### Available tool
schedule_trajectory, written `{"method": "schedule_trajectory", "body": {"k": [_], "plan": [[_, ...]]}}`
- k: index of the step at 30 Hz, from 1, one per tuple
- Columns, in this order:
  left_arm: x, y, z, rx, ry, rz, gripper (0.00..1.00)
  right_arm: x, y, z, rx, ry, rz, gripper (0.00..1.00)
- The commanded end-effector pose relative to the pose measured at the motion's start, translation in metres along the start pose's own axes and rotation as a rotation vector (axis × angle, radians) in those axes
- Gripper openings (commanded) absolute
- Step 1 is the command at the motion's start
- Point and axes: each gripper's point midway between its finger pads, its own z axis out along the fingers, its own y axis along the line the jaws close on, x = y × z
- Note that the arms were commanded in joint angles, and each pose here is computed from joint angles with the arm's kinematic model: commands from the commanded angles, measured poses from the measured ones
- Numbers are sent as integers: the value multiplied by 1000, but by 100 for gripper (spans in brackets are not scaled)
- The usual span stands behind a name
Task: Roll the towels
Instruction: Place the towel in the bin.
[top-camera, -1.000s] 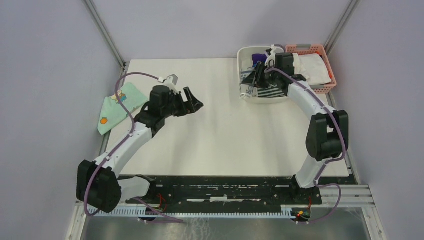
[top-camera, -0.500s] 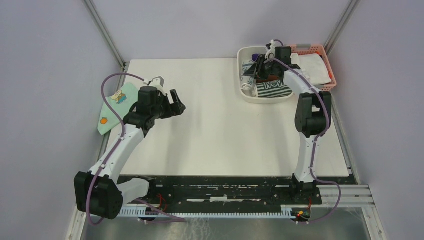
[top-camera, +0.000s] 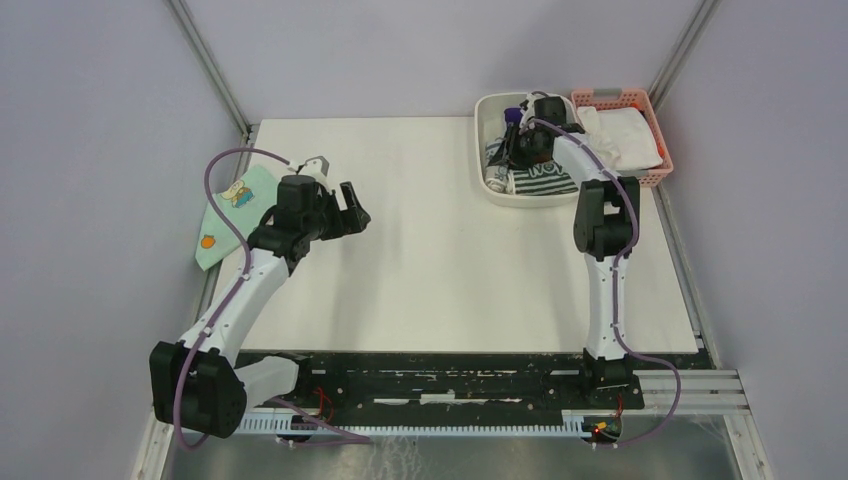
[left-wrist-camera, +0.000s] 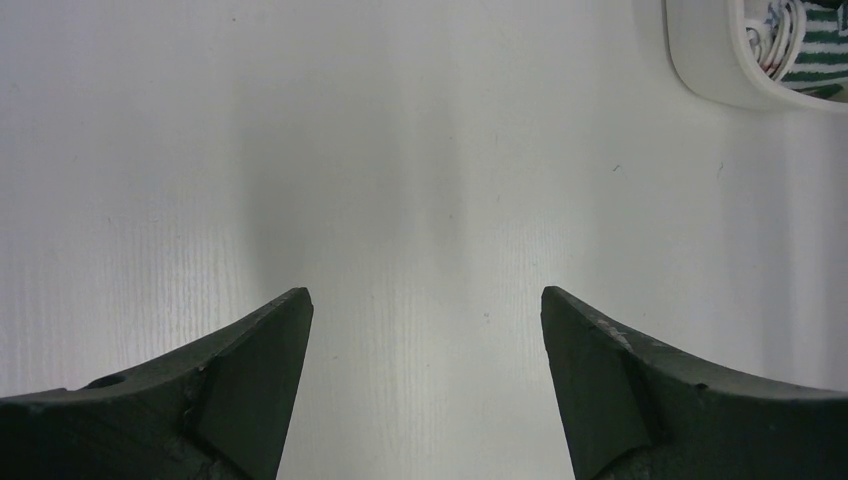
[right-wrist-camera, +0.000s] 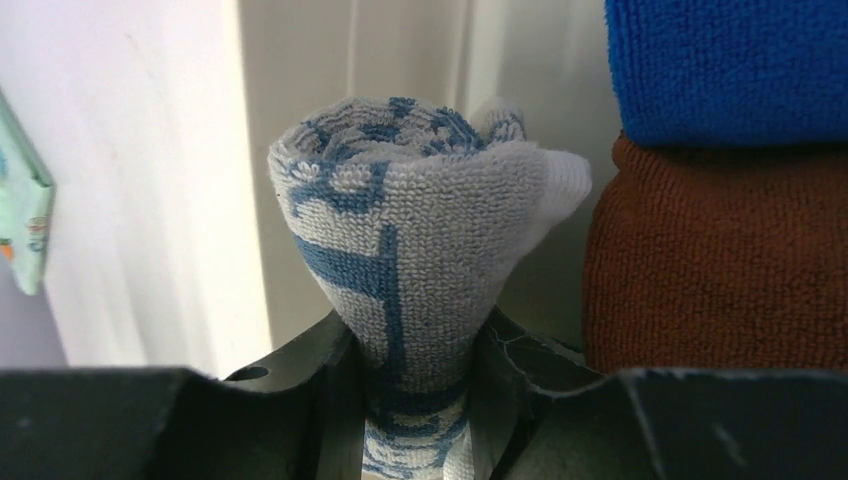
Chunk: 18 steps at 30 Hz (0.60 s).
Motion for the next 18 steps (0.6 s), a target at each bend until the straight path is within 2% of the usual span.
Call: {"method": "schedule_trajectory", "body": {"k": [1,7,11,18], "plan": [[1,3,4,8,6,46,90,7,-27,0,181,55,-88,39],[4,1,7,20,29,49,89,35,-47,17,301,142,-106,45],[7,2,8,20,40,49,89,42,-57,21,350,148,-95,52],[9,2,9,23,52,52,89,21,-27,11,248,68,-124,64]]}}
